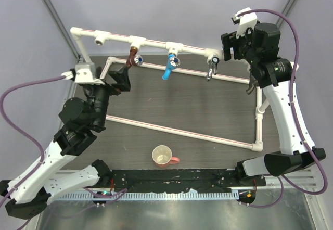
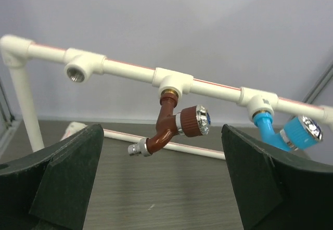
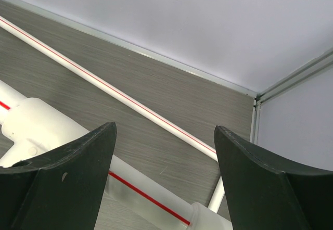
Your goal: Install the water faucets
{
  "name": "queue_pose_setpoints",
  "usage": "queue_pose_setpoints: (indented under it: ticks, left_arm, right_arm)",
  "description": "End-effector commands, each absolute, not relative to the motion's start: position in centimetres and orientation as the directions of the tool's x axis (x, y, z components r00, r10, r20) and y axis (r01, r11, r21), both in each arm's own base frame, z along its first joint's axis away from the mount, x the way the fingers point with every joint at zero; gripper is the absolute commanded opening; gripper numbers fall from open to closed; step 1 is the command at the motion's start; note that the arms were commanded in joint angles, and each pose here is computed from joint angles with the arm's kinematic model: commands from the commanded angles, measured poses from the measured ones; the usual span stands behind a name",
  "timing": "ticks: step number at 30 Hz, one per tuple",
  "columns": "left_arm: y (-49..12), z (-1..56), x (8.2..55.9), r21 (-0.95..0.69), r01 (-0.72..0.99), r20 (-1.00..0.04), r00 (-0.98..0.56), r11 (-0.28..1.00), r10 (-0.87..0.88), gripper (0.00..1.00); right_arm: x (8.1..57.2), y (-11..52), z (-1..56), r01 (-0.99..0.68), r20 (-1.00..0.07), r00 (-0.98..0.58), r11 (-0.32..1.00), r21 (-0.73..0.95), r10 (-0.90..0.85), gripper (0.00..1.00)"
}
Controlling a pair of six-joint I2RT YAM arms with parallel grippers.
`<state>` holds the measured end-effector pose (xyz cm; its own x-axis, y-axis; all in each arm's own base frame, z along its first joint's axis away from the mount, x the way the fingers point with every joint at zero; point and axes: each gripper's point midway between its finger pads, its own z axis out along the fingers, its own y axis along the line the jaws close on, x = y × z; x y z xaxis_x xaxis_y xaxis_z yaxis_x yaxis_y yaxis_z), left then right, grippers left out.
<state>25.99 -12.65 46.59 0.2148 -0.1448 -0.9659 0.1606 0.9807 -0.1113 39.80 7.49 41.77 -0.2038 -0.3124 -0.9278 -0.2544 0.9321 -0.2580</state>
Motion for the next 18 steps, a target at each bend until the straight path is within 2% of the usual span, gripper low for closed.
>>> queue_pose_setpoints:
  ticks: [1,2,4,5,7,8,14,18]
  left_arm:
    - [-9.0,48.1,25.0,-0.563,0.116,-0.775,0.268,0.818,-0.572,1.0]
    - [-8.5,48.1,24.8,-0.645,0.12,-0.711,0.267,0.755,-0.65,1.0]
    - [-7.5,47.0,24.7,-0.714,0.094,-0.652,0.269,0.693,-0.708,1.0]
    - [-7.1,47.1,24.3,-0.778,0.115,-0.574,0.27,0.618,-0.773,1.0]
    - [-7.1,45.9,24.6,-0.809,0.107,-0.538,0.262,0.578,-0.801,1.0]
    - [-7.2,45.9,24.6,-0.844,0.119,-0.483,0.251,0.522,-0.839,1.0]
    - [-9.9,44.1,26.5,-0.877,0.12,-0.452,0.124,0.466,-0.883,1.0]
    - [-10.6,43.1,28.6,-0.911,0.117,-0.391,0.06,0.395,-0.919,1.0]
  right_arm:
    - [38.3,10.7,37.1,-0.409,-0.879,-0.327,0.891,-0.199,-0.346,0.83]
    - [38.3,10.7,37.1,-0.408,-0.88,-0.325,0.891,-0.199,-0.346,0.83]
    - [38.3,10.7,37.0,-0.409,-0.88,-0.327,0.891,-0.197,-0.345,0.83]
    - [38.4,10.7,37.0,-0.41,-0.88,-0.327,0.891,-0.198,-0.345,0.83]
    - [38.4,10.9,36.9,-0.414,-0.879,-0.328,0.889,-0.195,-0.346,0.83]
    - [38.4,10.8,37.0,-0.412,-0.88,-0.328,0.89,-0.195,-0.345,0.83]
    - [38.2,11.0,37.2,-0.415,-0.882,-0.323,0.889,-0.195,-0.344,0.83]
    - [38.1,10.9,37.2,-0.415,-0.882,-0.321,0.888,-0.197,-0.346,0.83]
